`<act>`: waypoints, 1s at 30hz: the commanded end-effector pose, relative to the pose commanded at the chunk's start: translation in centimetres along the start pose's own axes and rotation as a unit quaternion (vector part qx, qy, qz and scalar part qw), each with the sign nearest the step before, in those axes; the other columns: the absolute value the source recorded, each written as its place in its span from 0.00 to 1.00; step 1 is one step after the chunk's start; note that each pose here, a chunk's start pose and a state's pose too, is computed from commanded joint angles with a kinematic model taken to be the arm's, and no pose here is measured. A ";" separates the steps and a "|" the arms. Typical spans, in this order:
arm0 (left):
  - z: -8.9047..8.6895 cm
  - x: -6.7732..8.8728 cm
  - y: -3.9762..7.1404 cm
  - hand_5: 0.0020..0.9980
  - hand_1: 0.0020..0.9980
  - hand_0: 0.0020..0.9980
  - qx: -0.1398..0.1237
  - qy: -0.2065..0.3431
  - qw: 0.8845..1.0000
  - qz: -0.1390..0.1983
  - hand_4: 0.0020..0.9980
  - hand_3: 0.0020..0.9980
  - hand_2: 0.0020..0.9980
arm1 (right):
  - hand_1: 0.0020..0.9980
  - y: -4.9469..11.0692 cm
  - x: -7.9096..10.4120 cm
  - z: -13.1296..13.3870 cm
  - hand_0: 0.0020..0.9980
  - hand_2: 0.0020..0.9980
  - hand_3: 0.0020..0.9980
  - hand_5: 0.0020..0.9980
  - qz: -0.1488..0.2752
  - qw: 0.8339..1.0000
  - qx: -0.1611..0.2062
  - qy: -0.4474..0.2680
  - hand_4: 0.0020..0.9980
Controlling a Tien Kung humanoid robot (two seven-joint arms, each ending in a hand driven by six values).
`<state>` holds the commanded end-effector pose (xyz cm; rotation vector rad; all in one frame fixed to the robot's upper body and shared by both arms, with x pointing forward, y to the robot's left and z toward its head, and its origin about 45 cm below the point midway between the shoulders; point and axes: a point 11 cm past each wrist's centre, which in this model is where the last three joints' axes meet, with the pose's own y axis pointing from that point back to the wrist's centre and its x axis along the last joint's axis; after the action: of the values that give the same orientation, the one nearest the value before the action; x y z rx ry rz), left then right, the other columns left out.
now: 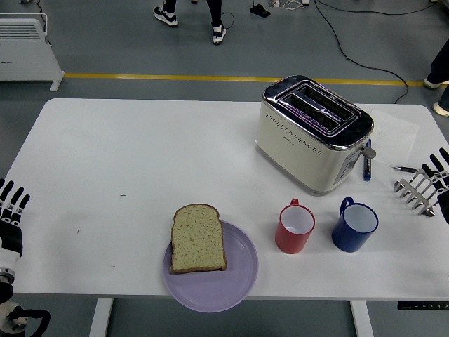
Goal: Push plate across desktop,pick up the break from the machine,place the break in the plate
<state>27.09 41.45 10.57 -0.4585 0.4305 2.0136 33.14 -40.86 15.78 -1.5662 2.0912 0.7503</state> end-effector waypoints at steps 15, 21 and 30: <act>0.4 0.0 -0.3 1.00 0.76 0.76 0.001 -0.003 1.000 0.004 0.56 0.71 0.79 | 0.73 -0.2 -0.2 0.1 0.77 0.75 0.73 0.53 0.000 1.000 -0.002 0.002 0.52; 0.8 -0.2 -0.5 1.00 0.76 0.77 0.011 -0.007 1.000 -0.010 0.56 0.72 0.80 | 0.74 -0.2 -0.3 -0.1 0.77 0.75 0.72 0.53 -0.001 1.000 0.002 0.000 0.52; 1.4 -0.9 -0.8 1.00 0.78 0.78 0.034 0.008 0.998 -0.047 0.56 0.73 0.82 | 0.74 -0.3 -0.4 -0.4 0.78 0.75 0.72 0.53 -0.002 1.000 0.007 -0.002 0.52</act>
<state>27.98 41.76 12.14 -0.4449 0.4765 1.8993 33.56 -40.88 16.24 -1.5597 2.0862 0.7364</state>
